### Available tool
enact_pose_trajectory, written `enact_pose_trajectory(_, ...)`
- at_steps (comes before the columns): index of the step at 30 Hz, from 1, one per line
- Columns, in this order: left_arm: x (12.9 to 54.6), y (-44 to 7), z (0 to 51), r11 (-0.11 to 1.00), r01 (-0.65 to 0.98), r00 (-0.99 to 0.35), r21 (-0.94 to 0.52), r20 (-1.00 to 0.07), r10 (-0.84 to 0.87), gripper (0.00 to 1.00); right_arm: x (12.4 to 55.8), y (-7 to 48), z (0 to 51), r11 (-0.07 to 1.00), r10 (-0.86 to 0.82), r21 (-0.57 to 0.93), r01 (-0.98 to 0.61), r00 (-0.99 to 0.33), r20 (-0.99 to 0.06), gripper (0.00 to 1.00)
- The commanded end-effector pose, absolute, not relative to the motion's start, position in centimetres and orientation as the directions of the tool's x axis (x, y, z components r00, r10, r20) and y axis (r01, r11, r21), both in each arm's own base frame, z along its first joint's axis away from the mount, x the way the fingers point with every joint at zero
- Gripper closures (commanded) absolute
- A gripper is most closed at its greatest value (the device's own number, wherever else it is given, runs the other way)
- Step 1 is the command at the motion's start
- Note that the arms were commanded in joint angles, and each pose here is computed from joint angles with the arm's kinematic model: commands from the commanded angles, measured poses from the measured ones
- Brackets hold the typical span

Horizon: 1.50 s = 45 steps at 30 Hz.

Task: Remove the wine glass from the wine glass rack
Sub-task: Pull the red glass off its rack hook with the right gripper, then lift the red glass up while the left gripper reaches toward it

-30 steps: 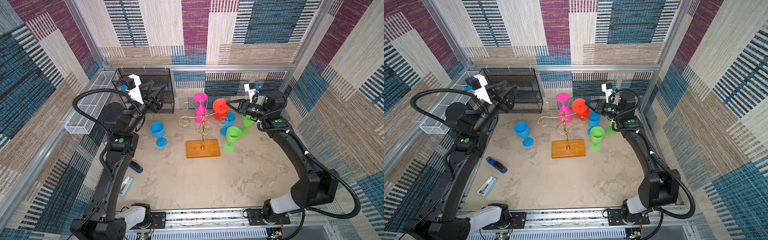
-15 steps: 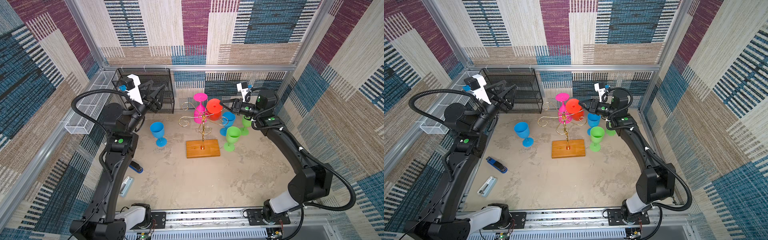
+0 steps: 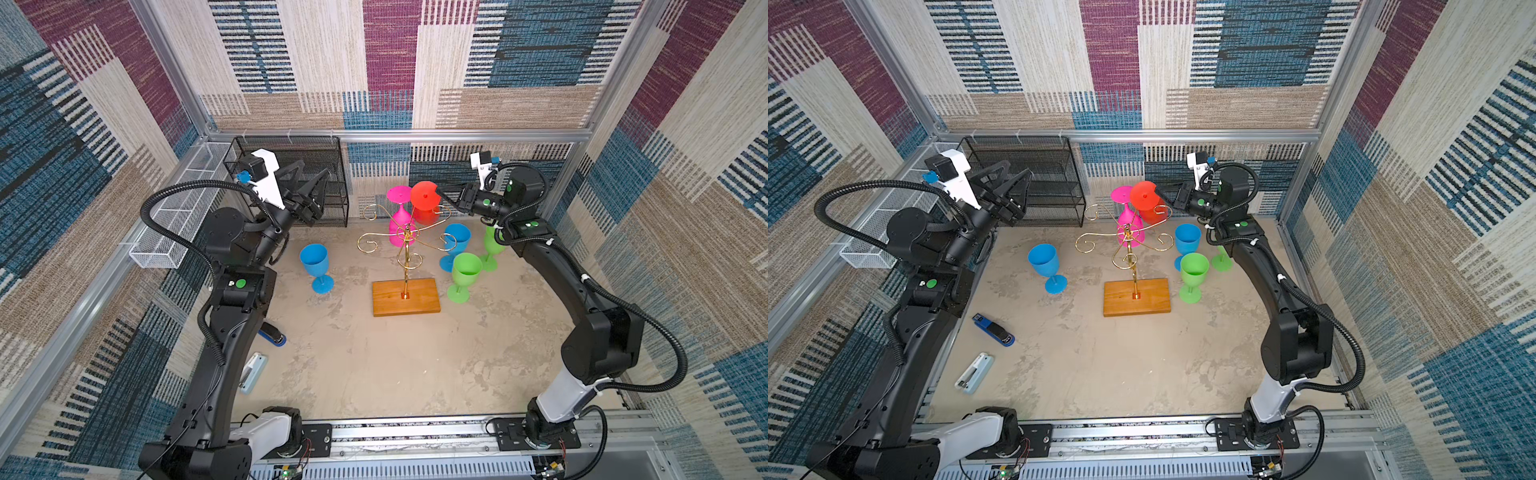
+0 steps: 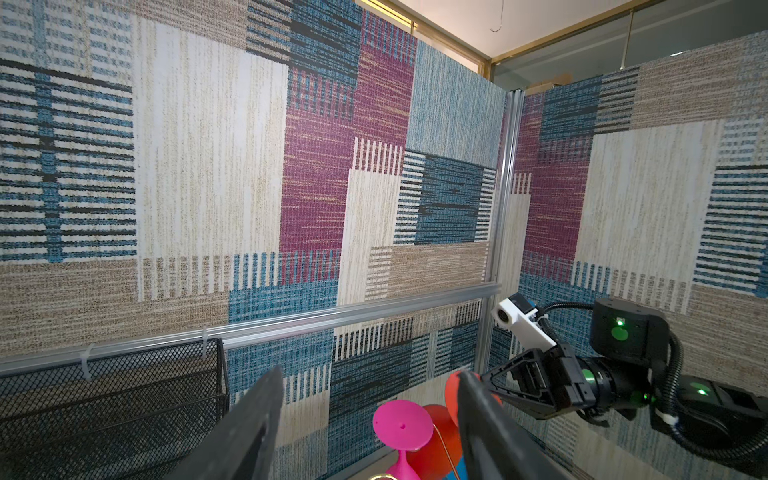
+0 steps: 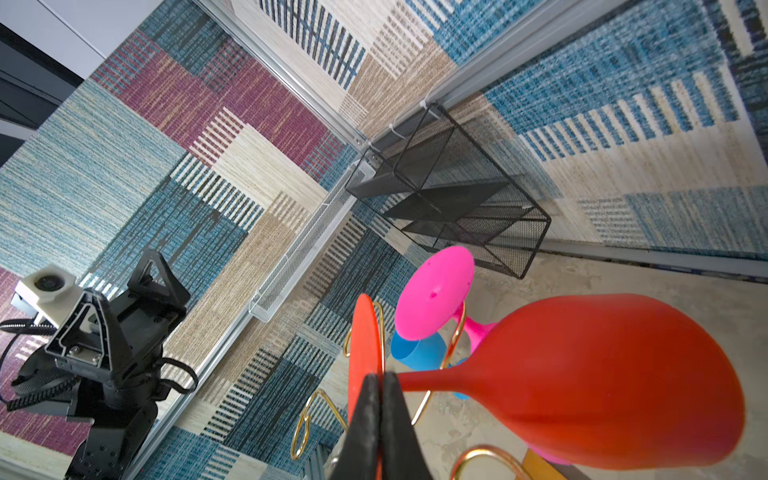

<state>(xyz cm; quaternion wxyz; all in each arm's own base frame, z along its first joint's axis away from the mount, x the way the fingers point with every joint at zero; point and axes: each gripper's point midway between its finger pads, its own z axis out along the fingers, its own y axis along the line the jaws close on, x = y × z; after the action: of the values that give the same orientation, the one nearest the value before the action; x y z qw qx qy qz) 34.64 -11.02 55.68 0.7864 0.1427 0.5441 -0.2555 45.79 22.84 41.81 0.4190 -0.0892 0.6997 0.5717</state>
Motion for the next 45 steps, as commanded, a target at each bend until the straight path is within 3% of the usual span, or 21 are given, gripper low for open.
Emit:
enact_pose_trajectory(1,34.4,-10.8,56.2,0.833,0.551,0.306,-0.045,-0.918,-0.252,0.32,46.4,22.8,43.1,0.335,0.373,0.700,-0.631,-0.593,-0.714,1.00)
enact_pose_trajectory(13,34.9,-11.7,56.0,0.768,0.627,0.241,-0.131,-0.905,-0.352,0.35,46.0,19.4,47.0,0.472,0.402,0.590,-0.655,-0.435,-0.805,1.00)
enact_pose_trajectory(18,35.0,-13.9,56.1,0.634,0.747,0.106,-0.201,-0.905,-0.412,0.39,43.8,18.7,50.5,0.520,0.384,0.492,-0.698,-0.323,-0.865,1.00)
enact_pose_trajectory(29,32.4,-19.4,56.8,0.123,0.951,-0.210,-0.285,-0.884,-0.418,0.45,37.1,20.6,56.4,0.495,0.268,0.253,-0.831,-0.131,-0.955,1.00)
enact_pose_trajectory(37,32.6,-22.6,55.6,-0.033,0.928,-0.358,-0.370,-0.868,-0.345,0.48,33.7,22.4,58.1,0.444,0.259,0.183,-0.877,-0.070,-0.963,1.00)
enact_pose_trajectory(45,32.4,-24.9,54.9,-0.078,0.920,-0.388,-0.385,-0.862,-0.325,0.49,33.0,24.9,57.8,0.398,0.254,0.182,-0.899,-0.083,-0.964,1.00)
